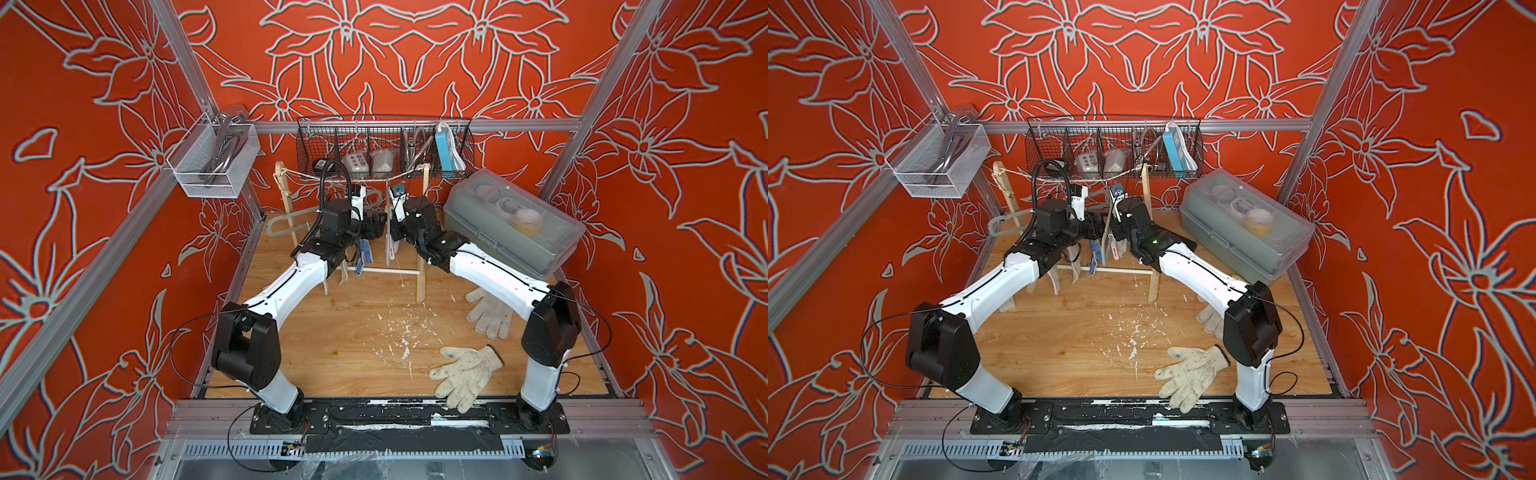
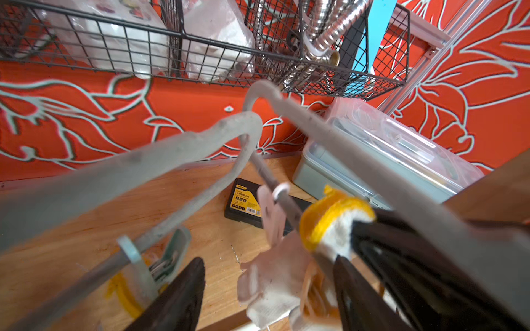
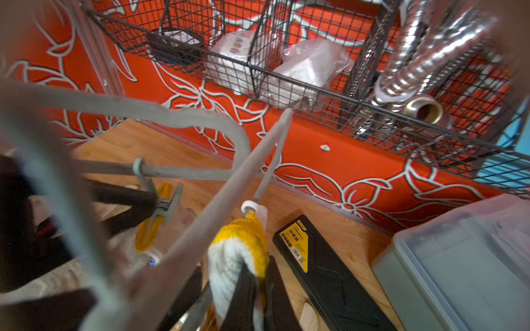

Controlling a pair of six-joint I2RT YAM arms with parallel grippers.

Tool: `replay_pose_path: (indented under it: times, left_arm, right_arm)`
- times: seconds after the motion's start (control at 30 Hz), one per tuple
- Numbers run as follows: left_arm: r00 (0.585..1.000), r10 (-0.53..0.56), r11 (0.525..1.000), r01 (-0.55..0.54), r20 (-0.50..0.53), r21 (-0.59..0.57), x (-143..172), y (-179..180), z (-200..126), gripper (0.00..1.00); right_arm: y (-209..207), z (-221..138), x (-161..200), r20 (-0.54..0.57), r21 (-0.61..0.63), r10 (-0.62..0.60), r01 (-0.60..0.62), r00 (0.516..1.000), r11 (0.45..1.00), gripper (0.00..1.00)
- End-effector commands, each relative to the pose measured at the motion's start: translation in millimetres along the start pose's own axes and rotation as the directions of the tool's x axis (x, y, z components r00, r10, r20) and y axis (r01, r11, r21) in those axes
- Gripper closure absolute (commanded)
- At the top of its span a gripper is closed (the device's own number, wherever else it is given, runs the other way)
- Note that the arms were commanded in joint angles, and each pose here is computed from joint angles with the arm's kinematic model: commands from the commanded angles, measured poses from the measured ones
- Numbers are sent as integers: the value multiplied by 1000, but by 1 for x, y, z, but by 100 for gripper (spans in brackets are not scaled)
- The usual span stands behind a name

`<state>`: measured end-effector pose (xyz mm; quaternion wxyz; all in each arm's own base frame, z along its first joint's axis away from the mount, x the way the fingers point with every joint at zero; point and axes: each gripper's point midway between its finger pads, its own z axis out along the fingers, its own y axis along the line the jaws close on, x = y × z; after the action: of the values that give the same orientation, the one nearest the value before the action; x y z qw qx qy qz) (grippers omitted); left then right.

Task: Clip the gloves onto a hanger to dry
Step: Adjust the hanger on the clothesline.

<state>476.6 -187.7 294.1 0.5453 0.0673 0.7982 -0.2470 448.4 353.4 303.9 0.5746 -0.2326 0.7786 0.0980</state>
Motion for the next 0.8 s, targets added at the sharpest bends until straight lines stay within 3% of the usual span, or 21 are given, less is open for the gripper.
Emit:
replay_pose_path:
  times: [0.0,0.3,0.77]
  left_arm:
    - [1000,-6,999,6,-10,52,2,-11,-6,29]
    - [998,-61,994,61,1,87,-6,-24,-19,30]
    - [996,-29,999,31,-82,18,11,-23,-59,29]
  right_arm:
    - [12,-17,-17,46,-127,13,-7,999,992,100]
    - [6,-21,-2,-28,-164,16,-20,999,986,100]
    - [51,-39,-1,-63,-457,54,-77,997,886,100]
